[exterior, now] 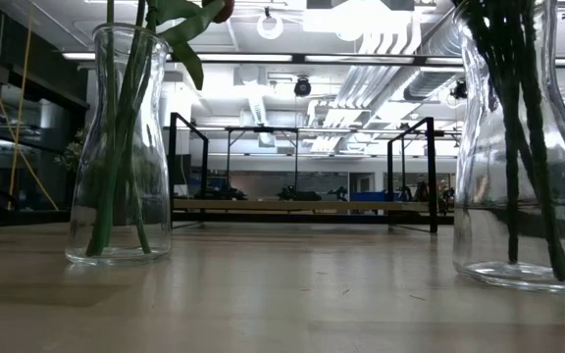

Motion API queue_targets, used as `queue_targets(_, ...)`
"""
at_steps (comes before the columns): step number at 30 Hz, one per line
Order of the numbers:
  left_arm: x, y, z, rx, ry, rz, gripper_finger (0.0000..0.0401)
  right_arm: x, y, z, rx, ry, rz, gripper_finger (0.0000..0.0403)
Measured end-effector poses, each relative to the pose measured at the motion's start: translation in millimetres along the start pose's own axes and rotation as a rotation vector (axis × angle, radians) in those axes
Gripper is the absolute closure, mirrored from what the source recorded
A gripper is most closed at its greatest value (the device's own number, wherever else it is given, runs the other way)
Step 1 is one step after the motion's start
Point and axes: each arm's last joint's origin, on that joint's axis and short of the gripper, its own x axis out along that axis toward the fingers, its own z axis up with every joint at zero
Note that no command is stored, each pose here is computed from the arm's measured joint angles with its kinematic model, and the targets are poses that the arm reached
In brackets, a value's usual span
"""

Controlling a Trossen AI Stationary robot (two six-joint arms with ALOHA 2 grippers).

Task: Pick and place flowers into a vace then onto a shelf
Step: Put the right transparent vase with the flowers on the shelf

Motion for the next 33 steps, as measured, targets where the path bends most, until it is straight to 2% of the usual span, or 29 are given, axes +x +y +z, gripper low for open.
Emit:
queue_targets(5, 0, 0, 0, 0.001, 0.000, 0.000, 0.0238, 17, 17, -8, -0.029, -0.076, 0.032, 0.0208)
queue_targets(9, 0, 0, 0, 0.000, 0.000, 0.000, 0.0238, 35, 21, -19, -0.070, -0.111, -0.018, 0.0208)
queue_targets(16, 0, 0, 0, 0.001, 0.000, 0.000, 0.0238, 60, 19, -26, -0.152, -0.301, -0.153, 0.0208)
queue_targets(22, 0, 0, 0, 0.001, 0.000, 0.000, 0.0238, 79, 12, -28, -0.194, -0.323, -0.221, 0.0208)
queue_targets(33, 0, 0, 0, 0.006, 0.001, 0.002, 0.0238, 102, 6, -18, -0.253, -0.435, -0.245, 0.0208)
